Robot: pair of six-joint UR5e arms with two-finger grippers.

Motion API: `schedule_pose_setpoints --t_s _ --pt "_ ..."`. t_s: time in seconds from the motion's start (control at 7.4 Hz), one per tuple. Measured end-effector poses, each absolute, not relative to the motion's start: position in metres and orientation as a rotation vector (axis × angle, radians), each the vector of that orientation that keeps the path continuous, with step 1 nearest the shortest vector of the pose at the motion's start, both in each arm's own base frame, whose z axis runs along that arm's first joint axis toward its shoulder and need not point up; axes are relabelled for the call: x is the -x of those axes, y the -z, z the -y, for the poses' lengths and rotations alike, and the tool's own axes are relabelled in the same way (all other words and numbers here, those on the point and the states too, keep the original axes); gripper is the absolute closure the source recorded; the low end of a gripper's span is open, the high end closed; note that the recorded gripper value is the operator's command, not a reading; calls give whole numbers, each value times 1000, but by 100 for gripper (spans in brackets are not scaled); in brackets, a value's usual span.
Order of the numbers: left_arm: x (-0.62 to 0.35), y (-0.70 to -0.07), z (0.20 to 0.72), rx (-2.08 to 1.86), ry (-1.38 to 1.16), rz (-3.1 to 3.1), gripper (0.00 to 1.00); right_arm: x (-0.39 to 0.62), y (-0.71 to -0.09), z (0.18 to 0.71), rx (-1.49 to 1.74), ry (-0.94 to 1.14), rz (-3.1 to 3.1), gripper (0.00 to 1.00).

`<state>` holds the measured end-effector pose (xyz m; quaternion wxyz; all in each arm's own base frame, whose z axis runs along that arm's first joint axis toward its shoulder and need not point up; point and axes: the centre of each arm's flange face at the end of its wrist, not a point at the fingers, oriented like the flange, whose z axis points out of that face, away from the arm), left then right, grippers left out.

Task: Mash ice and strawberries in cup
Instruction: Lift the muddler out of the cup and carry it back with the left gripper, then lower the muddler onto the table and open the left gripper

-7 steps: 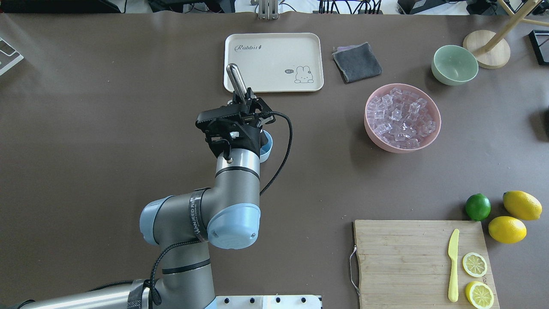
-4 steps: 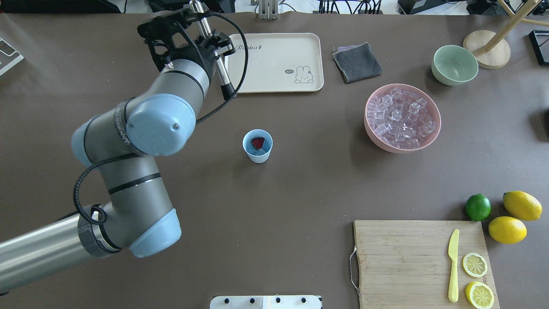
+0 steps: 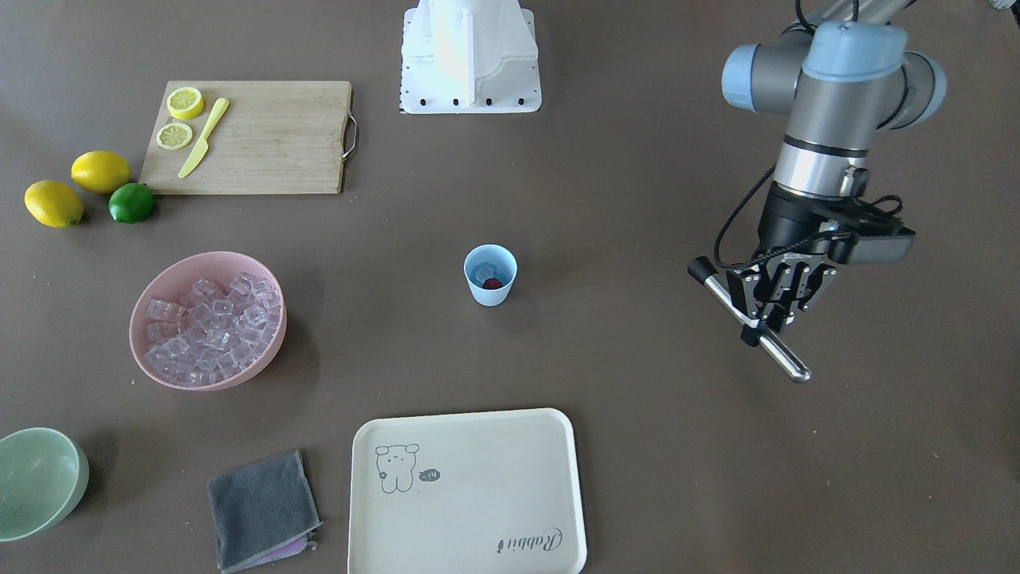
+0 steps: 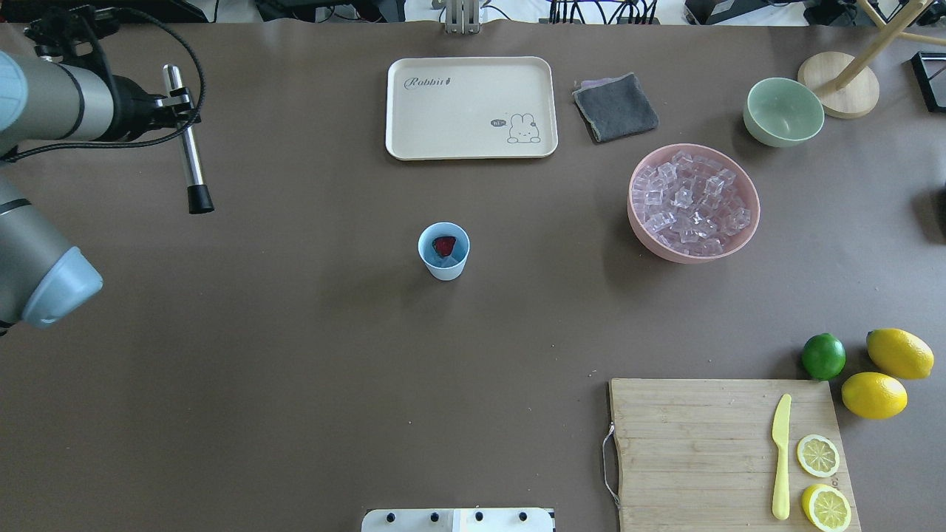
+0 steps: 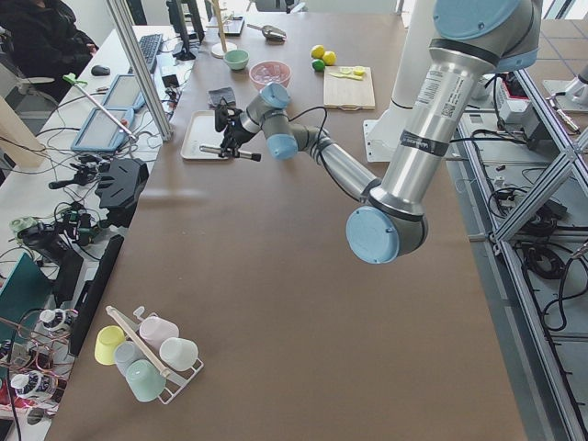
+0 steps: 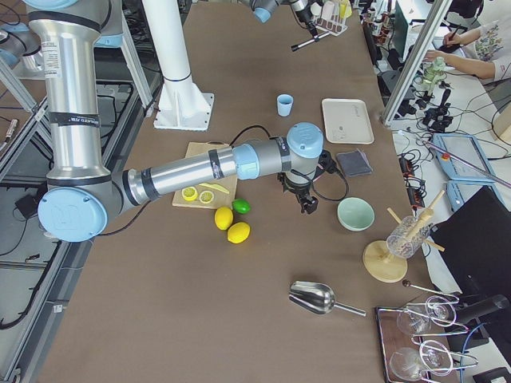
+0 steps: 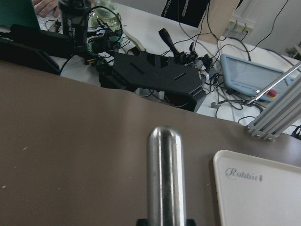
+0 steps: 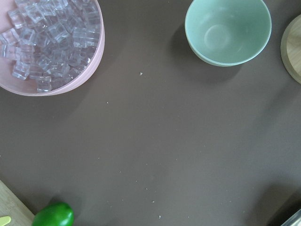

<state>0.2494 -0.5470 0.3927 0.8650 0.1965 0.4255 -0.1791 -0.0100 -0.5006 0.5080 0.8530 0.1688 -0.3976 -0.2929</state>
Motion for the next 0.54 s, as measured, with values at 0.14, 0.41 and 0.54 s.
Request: schedule_pose_setpoints --t_s 0.14,0.41,0.54 --pt "-215 -446 535 -350 262 -851 100 10 -508 501 -355 617 832 9" --pt "-191 -526 530 -293 56 -773 100 10 -504 500 -361 620 831 9" --pt "-198 -561 544 -285 -16 -745 100 10 -504 497 -362 620 832 9"
